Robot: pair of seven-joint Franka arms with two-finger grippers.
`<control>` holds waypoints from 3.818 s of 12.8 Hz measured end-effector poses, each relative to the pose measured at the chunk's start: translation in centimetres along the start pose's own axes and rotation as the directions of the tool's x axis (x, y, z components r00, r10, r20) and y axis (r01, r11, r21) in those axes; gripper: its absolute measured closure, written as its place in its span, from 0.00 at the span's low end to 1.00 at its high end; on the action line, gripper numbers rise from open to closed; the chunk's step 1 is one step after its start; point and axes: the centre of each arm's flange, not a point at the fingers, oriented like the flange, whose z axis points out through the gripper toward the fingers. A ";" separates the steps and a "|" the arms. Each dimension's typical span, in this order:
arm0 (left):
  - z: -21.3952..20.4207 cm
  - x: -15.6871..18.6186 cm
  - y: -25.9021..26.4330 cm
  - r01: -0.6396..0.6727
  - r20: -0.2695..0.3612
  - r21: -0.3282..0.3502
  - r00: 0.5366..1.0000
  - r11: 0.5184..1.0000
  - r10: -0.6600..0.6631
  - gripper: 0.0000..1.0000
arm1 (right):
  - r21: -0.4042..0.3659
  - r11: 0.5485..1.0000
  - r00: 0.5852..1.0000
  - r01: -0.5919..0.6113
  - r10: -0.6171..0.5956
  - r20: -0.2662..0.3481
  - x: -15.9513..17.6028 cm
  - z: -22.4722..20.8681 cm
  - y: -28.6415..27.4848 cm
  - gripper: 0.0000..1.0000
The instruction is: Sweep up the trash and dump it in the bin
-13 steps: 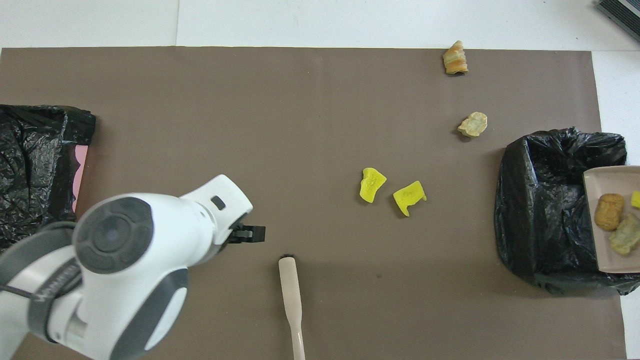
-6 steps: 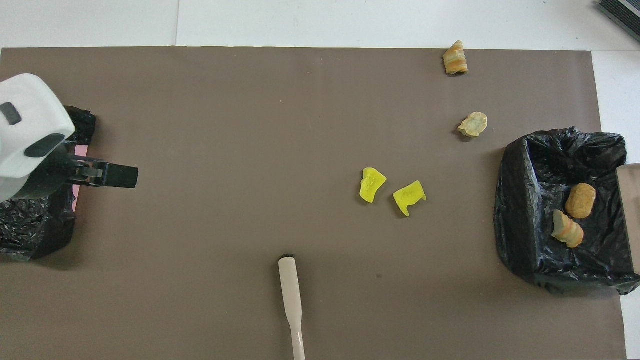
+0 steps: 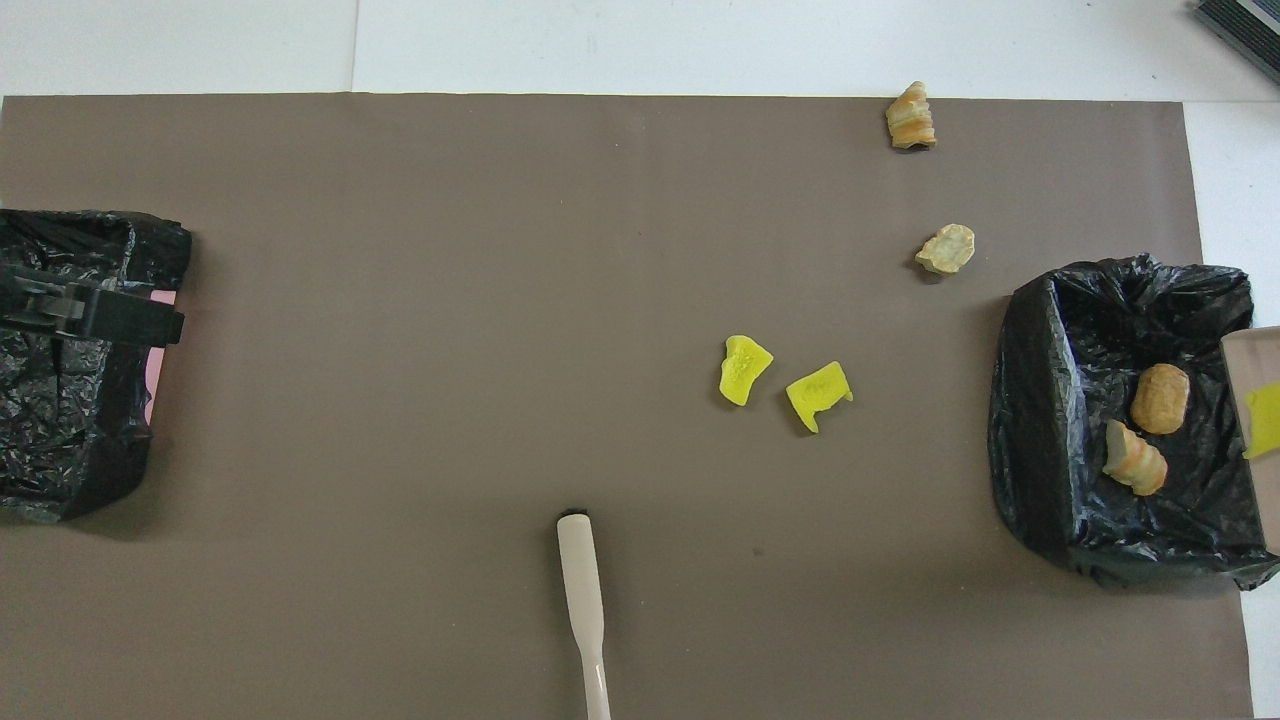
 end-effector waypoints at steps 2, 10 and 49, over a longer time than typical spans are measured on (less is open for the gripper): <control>0.1 0.1 0.0 -0.006 0.003 0.000 1.000 1.000 0.006 0.00 | -0.004 1.000 0.999 -0.029 0.029 0.020 -1.6 -0.6 -1.1 0.69; -0.2 -0.3 -0.4 0.001 0.018 0.004 1.000 1.000 -0.001 0.00 | 0.034 0.999 0.968 -0.042 0.049 -0.245 3.8 -4.7 -0.9 0.69; -0.5 -0.9 -1.6 0.026 0.032 0.006 0.999 1.000 -0.026 0.00 | 0.865 -0.055 0.052 -0.498 0.994 0.093 52.2 -40.1 9.5 0.24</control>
